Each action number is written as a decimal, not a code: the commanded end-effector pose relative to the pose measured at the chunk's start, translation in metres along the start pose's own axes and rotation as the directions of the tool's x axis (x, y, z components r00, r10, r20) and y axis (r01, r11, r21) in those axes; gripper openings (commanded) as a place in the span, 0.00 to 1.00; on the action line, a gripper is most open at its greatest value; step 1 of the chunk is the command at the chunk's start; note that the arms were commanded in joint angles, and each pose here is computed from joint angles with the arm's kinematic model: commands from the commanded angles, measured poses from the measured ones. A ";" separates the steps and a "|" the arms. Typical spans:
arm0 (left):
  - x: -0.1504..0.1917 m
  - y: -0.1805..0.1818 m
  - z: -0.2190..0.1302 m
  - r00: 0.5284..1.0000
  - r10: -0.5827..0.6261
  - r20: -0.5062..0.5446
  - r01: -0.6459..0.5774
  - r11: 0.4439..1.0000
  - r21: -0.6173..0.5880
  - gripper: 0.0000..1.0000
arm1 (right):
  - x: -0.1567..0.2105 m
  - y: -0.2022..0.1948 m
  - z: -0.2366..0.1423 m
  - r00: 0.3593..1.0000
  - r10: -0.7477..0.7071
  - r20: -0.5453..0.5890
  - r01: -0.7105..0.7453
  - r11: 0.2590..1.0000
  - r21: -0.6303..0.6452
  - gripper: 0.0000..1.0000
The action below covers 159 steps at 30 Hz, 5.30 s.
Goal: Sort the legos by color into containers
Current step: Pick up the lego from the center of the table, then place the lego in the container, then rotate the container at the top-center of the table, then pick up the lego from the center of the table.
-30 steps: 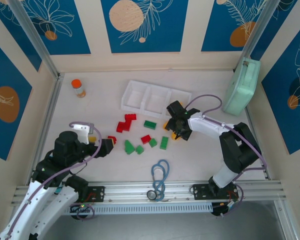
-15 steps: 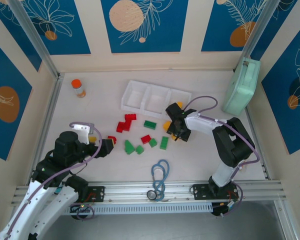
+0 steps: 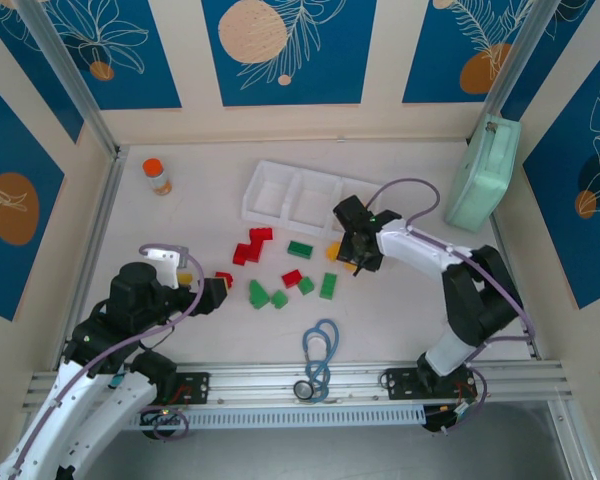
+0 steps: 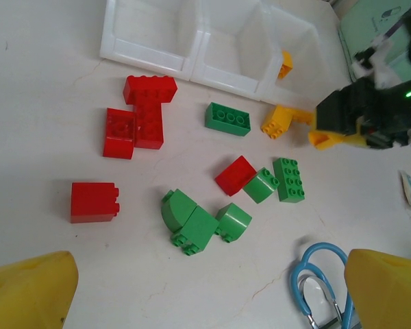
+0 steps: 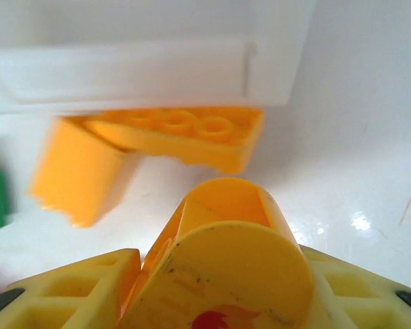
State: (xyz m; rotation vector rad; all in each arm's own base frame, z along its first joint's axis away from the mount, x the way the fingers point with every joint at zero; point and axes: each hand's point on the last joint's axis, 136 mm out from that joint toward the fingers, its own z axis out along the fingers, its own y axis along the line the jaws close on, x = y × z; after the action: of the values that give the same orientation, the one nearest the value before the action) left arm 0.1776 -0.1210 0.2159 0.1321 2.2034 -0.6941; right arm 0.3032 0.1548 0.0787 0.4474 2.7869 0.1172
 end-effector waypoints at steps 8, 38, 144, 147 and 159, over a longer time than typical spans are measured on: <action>-0.001 0.000 -0.002 1.000 0.017 0.011 -0.017 1.000 -0.009 0.99 | -0.093 0.045 -0.034 0.948 -0.276 0.156 0.292 0.952 -0.090 0.36; 0.003 0.003 0.000 0.999 0.032 -0.005 -0.033 0.999 -0.030 0.99 | -0.152 0.050 -0.002 0.950 -0.292 0.114 0.307 0.940 -0.147 0.87; 0.004 0.009 0.000 1.000 0.019 -0.003 -0.019 0.997 -0.072 0.99 | -0.002 -0.017 0.073 0.908 -0.329 -0.258 0.362 0.928 0.087 0.59; 0.004 0.009 0.000 1.000 0.019 -0.002 -0.019 0.997 -0.072 0.99 | -0.002 -0.018 0.075 0.908 -0.328 -0.262 0.362 0.928 0.092 0.59; 0.003 0.008 0.000 1.000 0.019 0.000 -0.019 0.997 -0.071 0.99 | -0.008 -0.011 0.078 0.904 -0.345 -0.254 0.384 0.915 0.122 0.52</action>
State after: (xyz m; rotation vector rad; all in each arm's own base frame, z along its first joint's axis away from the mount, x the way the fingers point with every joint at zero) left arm 0.1812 -0.1147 0.2106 0.1192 2.2140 -0.6058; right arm 0.3382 0.1510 0.0174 -0.0577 3.0303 -0.0700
